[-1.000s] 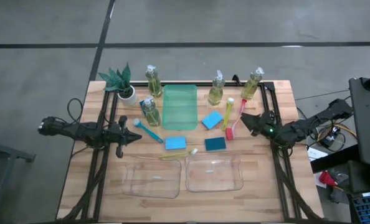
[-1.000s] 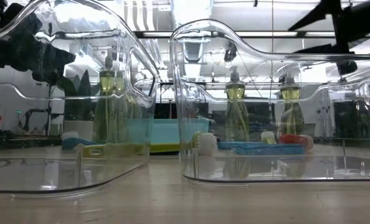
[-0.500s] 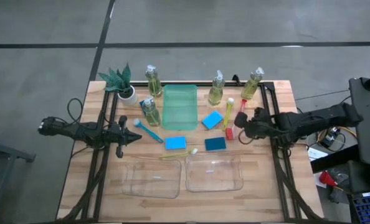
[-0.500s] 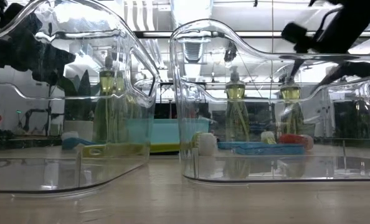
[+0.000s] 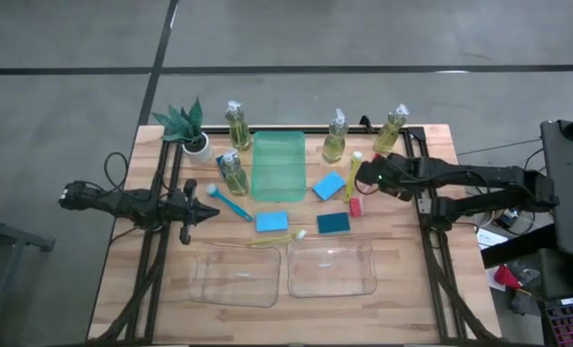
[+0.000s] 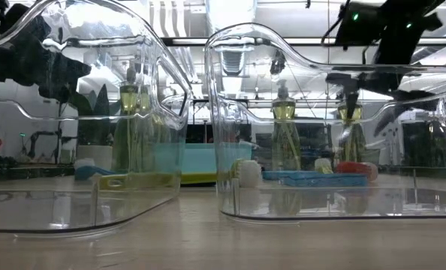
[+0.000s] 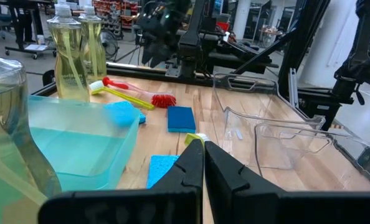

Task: Pick & Place Kitchen Sink Supplies
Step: Put the red dish brush into the green bin

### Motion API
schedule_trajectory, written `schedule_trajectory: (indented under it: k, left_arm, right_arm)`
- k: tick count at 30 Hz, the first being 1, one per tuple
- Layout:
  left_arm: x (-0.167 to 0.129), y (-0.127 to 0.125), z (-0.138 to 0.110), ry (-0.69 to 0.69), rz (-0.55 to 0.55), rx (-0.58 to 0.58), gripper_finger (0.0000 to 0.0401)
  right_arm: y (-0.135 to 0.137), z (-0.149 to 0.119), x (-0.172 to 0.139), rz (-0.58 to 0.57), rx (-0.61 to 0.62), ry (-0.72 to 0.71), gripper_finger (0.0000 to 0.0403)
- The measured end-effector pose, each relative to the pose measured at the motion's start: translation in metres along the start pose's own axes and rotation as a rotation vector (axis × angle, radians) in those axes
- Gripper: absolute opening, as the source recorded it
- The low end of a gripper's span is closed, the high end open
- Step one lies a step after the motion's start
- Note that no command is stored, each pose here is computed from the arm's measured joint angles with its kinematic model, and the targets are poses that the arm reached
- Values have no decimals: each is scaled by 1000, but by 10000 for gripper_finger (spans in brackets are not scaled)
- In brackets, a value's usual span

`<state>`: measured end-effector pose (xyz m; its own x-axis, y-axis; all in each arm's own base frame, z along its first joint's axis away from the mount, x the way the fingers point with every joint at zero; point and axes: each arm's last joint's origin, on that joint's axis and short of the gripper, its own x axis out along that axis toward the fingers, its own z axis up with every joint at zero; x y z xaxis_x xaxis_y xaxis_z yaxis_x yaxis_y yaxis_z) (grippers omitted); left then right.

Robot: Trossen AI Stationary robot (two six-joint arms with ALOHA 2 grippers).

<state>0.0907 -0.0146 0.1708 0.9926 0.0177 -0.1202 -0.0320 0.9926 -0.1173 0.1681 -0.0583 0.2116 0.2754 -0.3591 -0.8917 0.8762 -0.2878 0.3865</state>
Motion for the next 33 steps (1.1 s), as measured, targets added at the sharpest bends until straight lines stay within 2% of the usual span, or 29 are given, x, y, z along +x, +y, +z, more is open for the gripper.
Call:
schedule_trajectory:
  k: [9, 24, 33]
  left_arm:
    - [0, 0, 0, 0, 0, 0, 10]
    - [0, 0, 0, -1, 0, 0, 10]
    - [0, 0, 0, -1, 0, 0, 10]
  right_arm:
    - [4, 0, 31, -151, -54, 33, 242]
    - [11, -9, 69, -259, -94, 43, 241]
    - [9, -12, 85, -316, -161, 58, 197]
